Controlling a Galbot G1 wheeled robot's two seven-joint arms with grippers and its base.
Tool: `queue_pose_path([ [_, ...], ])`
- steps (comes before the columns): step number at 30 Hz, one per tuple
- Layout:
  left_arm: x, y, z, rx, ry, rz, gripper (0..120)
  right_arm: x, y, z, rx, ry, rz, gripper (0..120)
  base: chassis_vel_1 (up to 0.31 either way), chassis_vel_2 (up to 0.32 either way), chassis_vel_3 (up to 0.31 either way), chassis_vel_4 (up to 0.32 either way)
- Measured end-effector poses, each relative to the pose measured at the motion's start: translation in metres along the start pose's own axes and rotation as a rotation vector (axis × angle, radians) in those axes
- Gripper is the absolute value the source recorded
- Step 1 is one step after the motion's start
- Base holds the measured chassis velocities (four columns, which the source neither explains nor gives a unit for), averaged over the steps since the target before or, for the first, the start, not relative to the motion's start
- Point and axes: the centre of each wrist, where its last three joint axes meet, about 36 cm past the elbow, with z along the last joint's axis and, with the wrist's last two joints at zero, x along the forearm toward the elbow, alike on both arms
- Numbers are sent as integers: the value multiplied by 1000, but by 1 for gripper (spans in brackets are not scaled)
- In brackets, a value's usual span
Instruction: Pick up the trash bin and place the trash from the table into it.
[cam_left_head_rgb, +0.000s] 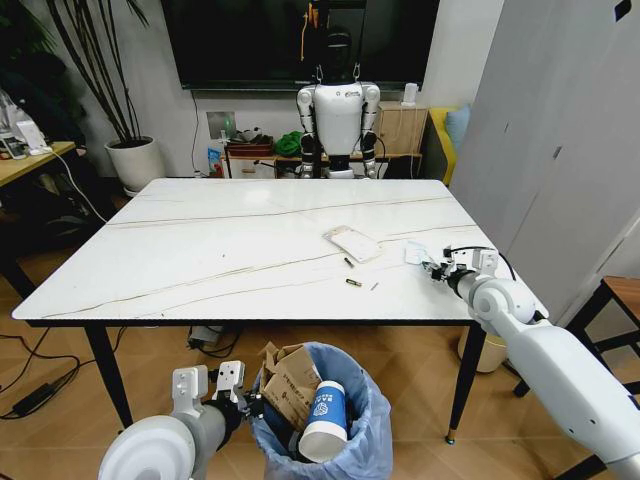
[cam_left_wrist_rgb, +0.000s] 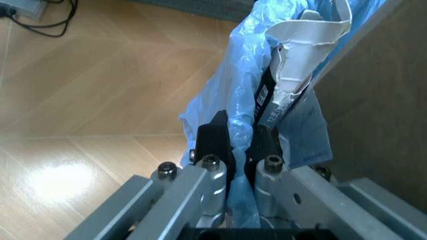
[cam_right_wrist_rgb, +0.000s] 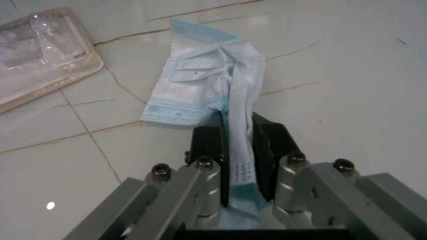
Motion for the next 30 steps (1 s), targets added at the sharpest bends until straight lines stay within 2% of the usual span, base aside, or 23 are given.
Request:
queue_pose_path([
  [1,0,0,0,0,0,0,0,0,0,0,1,-1,1,9,0,0,0,0],
  [2,0,0,0,0,-1,0,0,0,0,0,3,-4,2,3,0,0,0,0],
  [4,0,0,0,0,-2,0,0,0,1,0,4,-6,2,0,0,0,0,0],
  [11,-1,0,-1,2,-3,1,0,15,3,-13,9,-60,-5,0,0,0,0,0],
  [17,0,1,-2,2,-8,-4,0,56,18,-30,12,-143,-74,0,0,0,0,0],
  [23,1,4,-2,15,-12,-25,0,110,52,-34,41,-191,-224,0,0,0,0,0],
  [30,4,8,-5,29,-27,-47,0,157,89,-22,80,-178,-382,0,0,0,0,0],
])
